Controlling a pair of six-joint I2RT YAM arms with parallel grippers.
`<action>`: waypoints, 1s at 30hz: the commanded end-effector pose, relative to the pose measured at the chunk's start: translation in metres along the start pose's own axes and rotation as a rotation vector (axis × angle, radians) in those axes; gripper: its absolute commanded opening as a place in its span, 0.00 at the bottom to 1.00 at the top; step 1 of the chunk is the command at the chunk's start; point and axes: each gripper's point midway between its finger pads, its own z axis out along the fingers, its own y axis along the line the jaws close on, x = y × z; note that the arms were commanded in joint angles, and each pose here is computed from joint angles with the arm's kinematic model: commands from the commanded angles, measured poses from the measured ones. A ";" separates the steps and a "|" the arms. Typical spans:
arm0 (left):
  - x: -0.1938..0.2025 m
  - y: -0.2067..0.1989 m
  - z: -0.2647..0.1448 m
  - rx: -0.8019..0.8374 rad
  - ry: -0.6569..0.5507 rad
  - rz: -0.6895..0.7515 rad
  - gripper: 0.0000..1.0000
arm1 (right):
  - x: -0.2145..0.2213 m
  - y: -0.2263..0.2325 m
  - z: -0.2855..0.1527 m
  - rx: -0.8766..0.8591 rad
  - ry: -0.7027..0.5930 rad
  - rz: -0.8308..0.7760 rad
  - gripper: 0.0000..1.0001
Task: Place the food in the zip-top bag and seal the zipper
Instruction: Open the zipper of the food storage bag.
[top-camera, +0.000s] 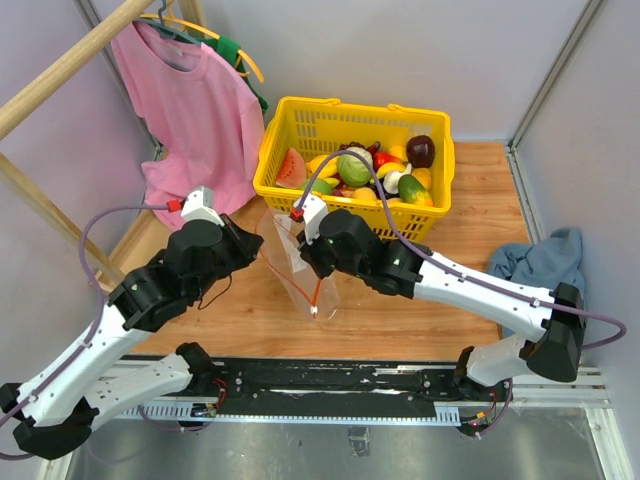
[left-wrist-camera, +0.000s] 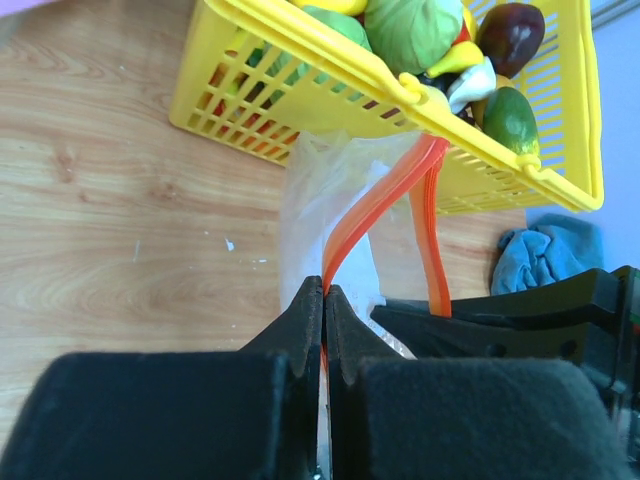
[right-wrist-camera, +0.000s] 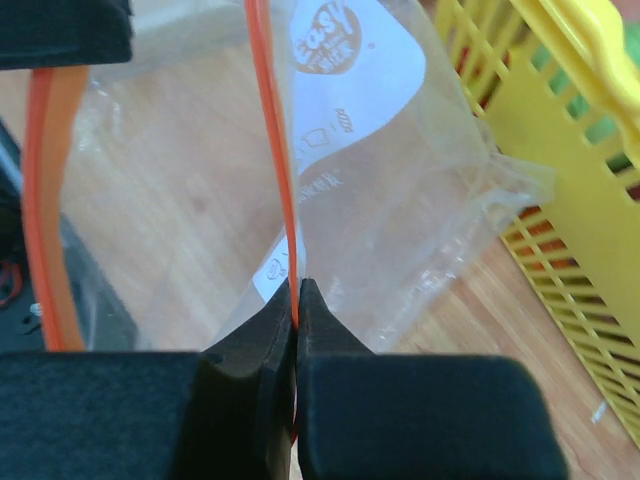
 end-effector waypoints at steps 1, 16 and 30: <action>-0.016 0.017 -0.021 -0.097 -0.005 0.079 0.00 | -0.028 0.027 0.000 -0.159 -0.047 0.011 0.01; 0.021 0.007 0.003 -0.035 0.107 0.106 0.29 | -0.018 0.038 0.026 -0.263 -0.045 0.159 0.01; 0.061 0.003 0.030 0.006 0.199 0.070 0.45 | -0.004 0.008 0.035 -0.202 -0.054 0.320 0.01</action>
